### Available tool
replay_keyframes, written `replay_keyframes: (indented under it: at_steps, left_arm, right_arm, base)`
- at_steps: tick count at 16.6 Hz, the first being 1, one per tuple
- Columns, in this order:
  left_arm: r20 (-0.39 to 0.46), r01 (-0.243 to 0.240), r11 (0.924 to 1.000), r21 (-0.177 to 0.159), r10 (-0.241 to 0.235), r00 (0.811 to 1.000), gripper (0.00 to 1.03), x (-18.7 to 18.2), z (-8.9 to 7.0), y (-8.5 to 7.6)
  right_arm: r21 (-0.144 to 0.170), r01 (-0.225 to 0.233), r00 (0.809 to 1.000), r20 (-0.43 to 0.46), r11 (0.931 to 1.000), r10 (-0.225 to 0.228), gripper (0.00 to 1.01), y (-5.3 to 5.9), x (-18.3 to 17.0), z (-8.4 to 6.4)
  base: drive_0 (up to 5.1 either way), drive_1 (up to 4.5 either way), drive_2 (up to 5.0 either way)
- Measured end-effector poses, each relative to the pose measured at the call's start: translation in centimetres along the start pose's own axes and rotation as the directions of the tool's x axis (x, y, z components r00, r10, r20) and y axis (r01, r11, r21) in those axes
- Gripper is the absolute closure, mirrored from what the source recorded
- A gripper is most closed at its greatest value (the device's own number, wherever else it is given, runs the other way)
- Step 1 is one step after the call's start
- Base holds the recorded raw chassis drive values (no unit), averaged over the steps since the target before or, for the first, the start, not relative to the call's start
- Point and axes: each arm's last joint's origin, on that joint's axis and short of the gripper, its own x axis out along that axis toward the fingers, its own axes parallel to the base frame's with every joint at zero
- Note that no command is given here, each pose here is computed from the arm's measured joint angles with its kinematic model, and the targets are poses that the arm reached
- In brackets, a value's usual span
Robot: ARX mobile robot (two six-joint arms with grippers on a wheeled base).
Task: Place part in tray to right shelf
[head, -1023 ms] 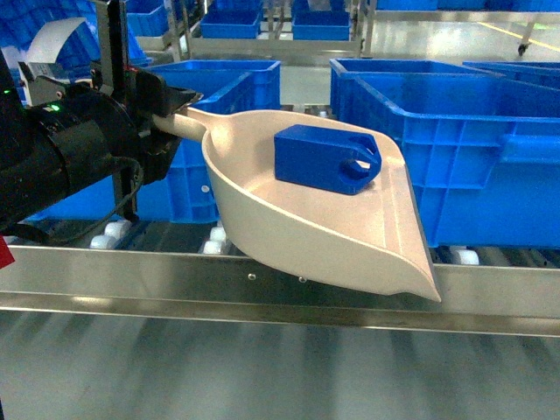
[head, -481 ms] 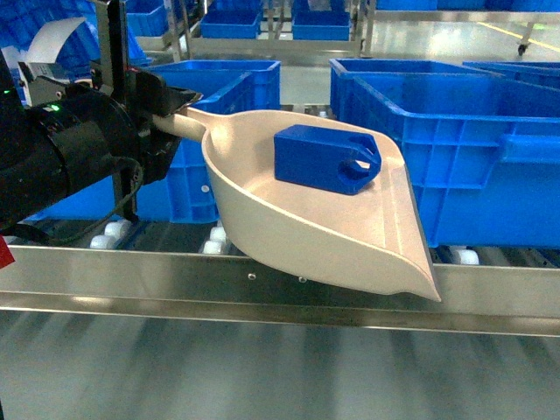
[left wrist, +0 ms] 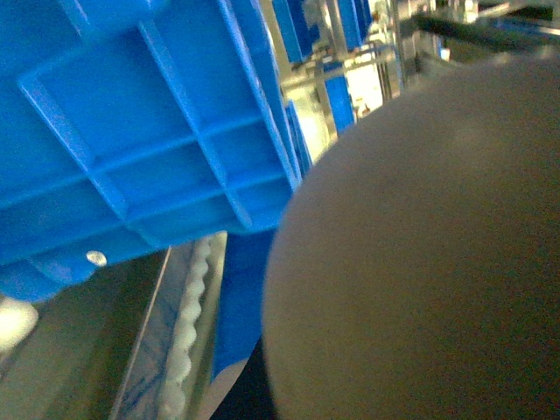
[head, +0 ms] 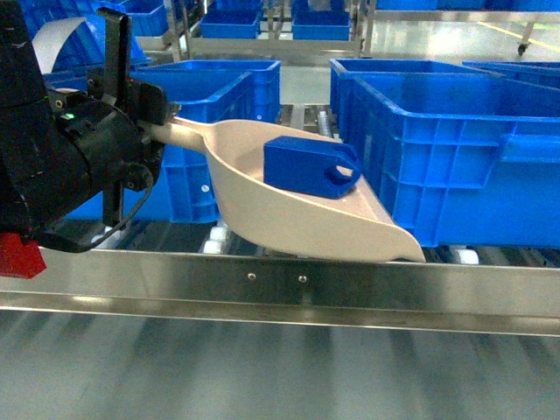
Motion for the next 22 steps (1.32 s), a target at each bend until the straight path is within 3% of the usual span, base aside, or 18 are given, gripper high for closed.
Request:
replay_keyframes:
  at_steps: [1,5,9,12,14,15,16,17,18,19,20,21,22]
  left_arm:
    - [0.053,-0.005,1.0,0.005,0.004,0.999,0.9,0.0,0.1,-0.1]
    - [0.058,0.032,0.9995,0.007,-0.032,0.998,0.9,-0.2,0.4,-0.9]
    - [0.061,0.109,0.9938,0.021,-0.11,0.992,0.9,-1.4,1.3,-4.8]
    - [0.193,0.123,0.9914,0.044,-0.129,0.973,0.9,-1.9,4.2,-7.9]
    - [0.324,0.086,0.9939,0.07,-0.104,0.94,0.9,-1.8,7.2,-9.4]
    - [0.419,0.035,0.9955,0.088,-0.069,0.905,0.9,-1.9,9.0,-10.0]
    - [0.562,-0.058,0.9919,0.113,-0.015,0.827,0.9,-2.0,11.3,-10.9]
    - [0.634,-0.094,0.9874,0.127,-0.008,0.773,0.9,-2.0,12.3,-11.5]
    - [0.651,-0.094,0.9872,0.129,-0.013,0.759,0.9,-2.0,12.6,-11.8]
    - [0.73,-0.127,0.9818,0.141,-0.016,0.683,0.9,-2.0,13.6,-12.8]
    - [0.799,-0.167,0.9711,0.171,-0.037,0.6,0.9,-2.1,14.4,-14.4]
    - [0.841,-0.177,0.9646,0.195,-0.072,0.537,0.9,-2.0,14.8,-15.9]
    - [0.849,-0.212,0.9485,0.236,-0.095,0.519,0.9,-2.0,14.7,-16.9]
  right_arm:
    - [0.0,0.0,1.0,0.001,1.0,0.0,0.03,0.0,0.0,0.0]
    - [0.0,0.0,1.0,0.0,1.0,0.0,0.03,0.0,0.0,0.0]
    - [0.0,0.0,1.0,0.0,1.0,0.0,0.03,0.0,0.0,0.0]
    - [0.0,0.0,1.0,0.0,1.0,0.0,0.03,0.0,0.0,0.0]
    - [0.0,0.0,1.0,0.0,1.0,0.0,0.03,0.0,0.0,0.0]
    - [0.0,0.0,1.0,0.0,1.0,0.0,0.03,0.0,0.0,0.0]
    - [0.0,0.0,1.0,0.0,1.0,0.0,0.03,0.0,0.0,0.0]
    - [0.0,0.0,1.0,0.0,1.0,0.0,0.03,0.0,0.0,0.0]
    - [0.0,0.0,1.0,0.0,1.0,0.0,0.03,0.0,0.0,0.0]
    - [0.0,0.0,1.0,0.001,1.0,0.0,0.03,0.0,0.0,0.0]
    - [0.0,0.0,1.0,0.0,1.0,0.0,0.03,0.0,0.0,0.0]
    - [0.0,0.0,1.0,0.0,1.0,0.0,0.03,0.0,0.0,0.0]
    - [0.0,0.0,1.0,0.0,1.0,0.0,0.03,0.0,0.0,0.0]
  base:
    - [0.0,0.0,0.0]
    - [0.0,0.0,0.0]
    - [0.0,0.0,0.0]
    - [0.0,0.0,0.0]
    - [0.0,0.0,0.0]
    - [0.0,0.0,0.0]
    - [0.0,0.0,0.0]
    - [0.0,0.0,0.0]
    - [0.0,0.0,0.0]
    - [0.0,0.0,0.0]
    - [0.0,0.0,0.0]
    - [0.0,0.0,0.0]
    - [0.0,0.0,0.0]
